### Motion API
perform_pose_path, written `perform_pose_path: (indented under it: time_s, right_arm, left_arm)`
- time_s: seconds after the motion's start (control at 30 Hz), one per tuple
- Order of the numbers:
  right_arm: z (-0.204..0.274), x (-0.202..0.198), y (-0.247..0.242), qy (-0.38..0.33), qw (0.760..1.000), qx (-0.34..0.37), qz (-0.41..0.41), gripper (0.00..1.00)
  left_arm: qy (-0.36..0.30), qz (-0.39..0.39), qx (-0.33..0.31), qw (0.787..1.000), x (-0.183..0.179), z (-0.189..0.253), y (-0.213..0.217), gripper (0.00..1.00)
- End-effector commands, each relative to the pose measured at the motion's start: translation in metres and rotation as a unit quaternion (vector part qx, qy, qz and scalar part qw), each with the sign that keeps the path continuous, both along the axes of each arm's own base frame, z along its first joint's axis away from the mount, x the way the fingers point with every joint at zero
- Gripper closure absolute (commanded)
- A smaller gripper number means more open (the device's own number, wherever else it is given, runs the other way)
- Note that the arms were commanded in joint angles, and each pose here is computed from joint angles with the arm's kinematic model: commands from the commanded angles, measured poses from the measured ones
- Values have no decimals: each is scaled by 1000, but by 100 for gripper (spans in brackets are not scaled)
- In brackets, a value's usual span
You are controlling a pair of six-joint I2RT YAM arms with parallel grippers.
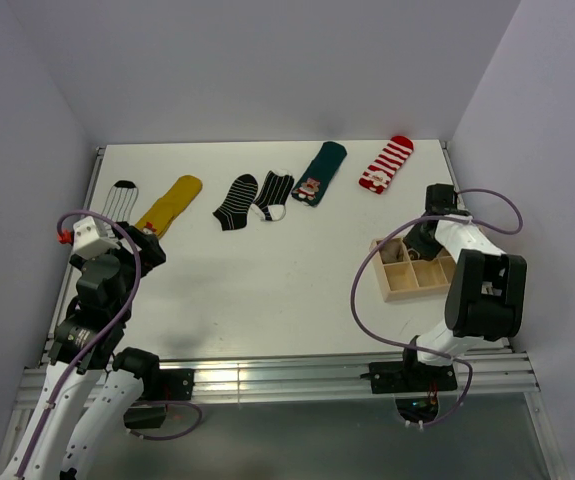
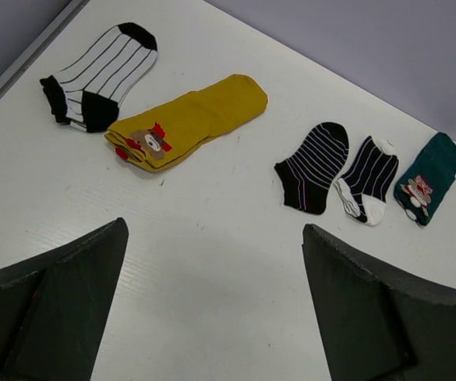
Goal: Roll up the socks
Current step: Place the sock in the storage box.
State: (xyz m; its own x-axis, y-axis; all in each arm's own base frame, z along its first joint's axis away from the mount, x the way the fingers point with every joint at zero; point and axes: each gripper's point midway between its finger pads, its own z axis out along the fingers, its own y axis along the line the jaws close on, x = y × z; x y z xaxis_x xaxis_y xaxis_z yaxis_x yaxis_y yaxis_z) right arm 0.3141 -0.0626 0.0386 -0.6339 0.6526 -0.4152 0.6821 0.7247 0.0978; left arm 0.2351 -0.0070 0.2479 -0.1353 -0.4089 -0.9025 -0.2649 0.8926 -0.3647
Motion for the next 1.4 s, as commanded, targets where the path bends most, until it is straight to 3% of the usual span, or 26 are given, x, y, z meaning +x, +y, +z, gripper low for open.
perform_pose_path:
  time_s: [0.0, 0.23, 0.57, 0.83, 1.13, 1.37]
  right_arm:
    - [2, -26, 5, 36, 999, 11, -9, 47]
    - [17, -24, 2, 20, 1000, 0, -15, 39]
    - [62, -12, 0, -42, 998, -35, -25, 38]
    - [72, -5, -16, -73, 993, -72, -56, 39]
    - [45, 10, -18, -69, 994, -63, -54, 53]
    - [8, 1, -9, -63, 997, -6, -44, 53]
  left_arm:
    - [-12, -11, 7, 1000, 0, 5, -2, 3]
    - [-12, -12, 7, 1000, 0, 5, -2, 3]
    - [-13, -16, 7, 1000, 0, 5, -4, 3]
    - [-15, -19, 6, 1000, 0, 6, -4, 3]
    - [-17, -20, 6, 1000, -1, 6, -4, 3]
    - [-16, -21, 7, 1000, -1, 5, -5, 3]
